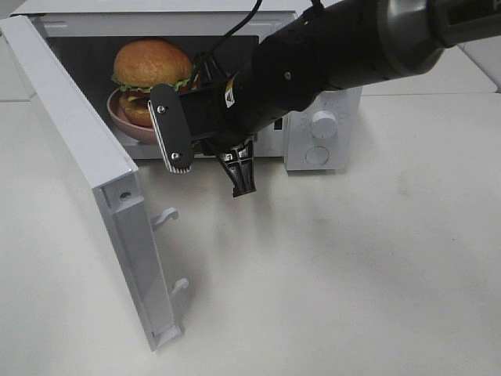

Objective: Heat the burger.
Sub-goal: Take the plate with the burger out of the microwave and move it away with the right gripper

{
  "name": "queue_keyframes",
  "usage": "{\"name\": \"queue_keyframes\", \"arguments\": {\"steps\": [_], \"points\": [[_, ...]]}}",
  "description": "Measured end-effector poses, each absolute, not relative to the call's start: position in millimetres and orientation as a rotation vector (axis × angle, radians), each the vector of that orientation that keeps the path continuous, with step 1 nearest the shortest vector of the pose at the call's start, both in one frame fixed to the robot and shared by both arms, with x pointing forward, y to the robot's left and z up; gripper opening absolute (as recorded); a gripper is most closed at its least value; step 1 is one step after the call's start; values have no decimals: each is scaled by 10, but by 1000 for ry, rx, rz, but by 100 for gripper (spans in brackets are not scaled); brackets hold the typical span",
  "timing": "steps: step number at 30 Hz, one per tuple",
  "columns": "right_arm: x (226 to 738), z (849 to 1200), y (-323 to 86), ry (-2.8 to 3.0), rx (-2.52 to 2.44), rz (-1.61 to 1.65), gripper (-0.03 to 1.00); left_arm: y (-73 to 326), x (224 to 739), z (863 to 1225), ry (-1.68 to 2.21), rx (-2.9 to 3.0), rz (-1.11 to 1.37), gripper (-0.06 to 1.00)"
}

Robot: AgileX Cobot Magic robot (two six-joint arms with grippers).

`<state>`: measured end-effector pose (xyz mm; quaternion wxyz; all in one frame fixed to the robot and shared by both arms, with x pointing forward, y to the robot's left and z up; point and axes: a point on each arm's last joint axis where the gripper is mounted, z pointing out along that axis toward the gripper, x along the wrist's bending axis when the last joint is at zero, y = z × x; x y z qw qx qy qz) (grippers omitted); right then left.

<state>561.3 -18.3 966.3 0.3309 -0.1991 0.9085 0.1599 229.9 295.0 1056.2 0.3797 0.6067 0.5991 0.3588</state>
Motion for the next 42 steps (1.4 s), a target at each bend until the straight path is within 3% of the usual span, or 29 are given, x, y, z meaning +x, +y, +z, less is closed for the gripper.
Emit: {"name": "queue_keyframes", "arguments": {"steps": [42], "points": [[4414, 9667, -1170, 2303, -590, 470, 16, 2950, 2297, 10562, 1529, 1549, 917, 98]]}}
